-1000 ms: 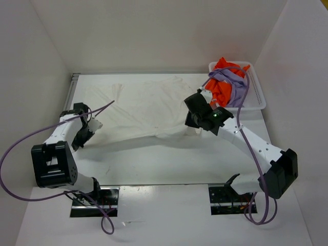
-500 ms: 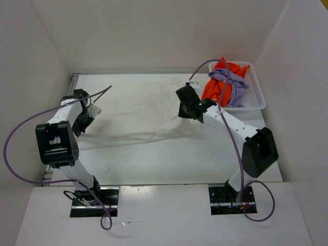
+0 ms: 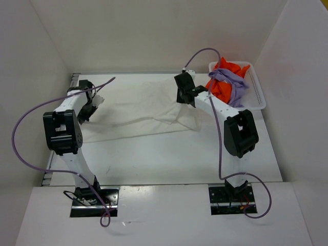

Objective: Fold and stack the t-shirts
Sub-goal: Fold the flattened tshirt in 1/3 of the way

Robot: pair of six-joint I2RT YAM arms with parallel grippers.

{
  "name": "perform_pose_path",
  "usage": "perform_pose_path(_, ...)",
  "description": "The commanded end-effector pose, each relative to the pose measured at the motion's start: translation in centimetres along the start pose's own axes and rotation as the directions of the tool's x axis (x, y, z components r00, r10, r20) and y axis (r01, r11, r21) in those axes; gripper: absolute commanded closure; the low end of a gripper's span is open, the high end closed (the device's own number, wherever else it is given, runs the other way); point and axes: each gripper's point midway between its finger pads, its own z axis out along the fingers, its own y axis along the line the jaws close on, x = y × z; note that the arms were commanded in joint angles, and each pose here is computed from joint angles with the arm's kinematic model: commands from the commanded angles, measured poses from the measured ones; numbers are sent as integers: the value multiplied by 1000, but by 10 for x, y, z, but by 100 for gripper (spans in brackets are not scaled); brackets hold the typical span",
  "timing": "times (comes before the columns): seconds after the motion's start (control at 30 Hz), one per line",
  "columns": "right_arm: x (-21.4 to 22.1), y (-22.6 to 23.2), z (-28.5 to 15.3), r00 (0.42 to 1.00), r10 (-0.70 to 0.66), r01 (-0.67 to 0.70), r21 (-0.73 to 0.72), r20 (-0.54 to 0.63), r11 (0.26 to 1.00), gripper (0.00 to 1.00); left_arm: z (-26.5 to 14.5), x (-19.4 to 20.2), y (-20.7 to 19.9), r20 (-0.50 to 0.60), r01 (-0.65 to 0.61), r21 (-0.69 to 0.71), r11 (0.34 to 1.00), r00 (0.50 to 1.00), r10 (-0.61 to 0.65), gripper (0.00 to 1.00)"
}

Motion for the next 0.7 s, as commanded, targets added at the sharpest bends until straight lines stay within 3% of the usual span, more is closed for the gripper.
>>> perform_pose_path(0.0,-43,1,12,994,-5,4,6,106,1000,100,-2,-15,15,17,30,-56,998,999,-30,98)
perform_pose_path(0.2,-44,-1,39,996,-29,26,33,82,999,98,7,-26,20,14,41,-67,997,999,-40,97)
perform_pose_path(0.27,-47,1,40,996,-28,26,33,83,999,87,8,-29,23,16,53,-80,995,998,-52,93)
perform_pose_path(0.33,-57,-1,41,995,-18,15,37,93,999,66,10,-31,24,16,54,-80,995,998,-52,73)
perform_pose_path(0.37,-59,-1,39,995,-27,24,38,93,999,39,10,-32,26,20,66,-92,994,998,-65,54)
perform_pose_path(0.43,-71,-2,28,993,-20,16,38,115,999,31,6,-31,29,22,80,-107,991,997,-79,23)
perform_pose_path(0.53,-80,-6,1,990,5,-8,26,139,1000,28,-11,-29,48,72,163,-149,975,986,-154,10)
perform_pose_path(0.57,-99,-9,-30,980,43,-43,-3,196,999,28,-20,-19,61,97,227,-156,961,972,-214,7)
perform_pose_path(0.67,-76,-26,-66,973,133,-131,-28,189,991,26,-28,7,49,82,262,-47,964,963,-257,6)
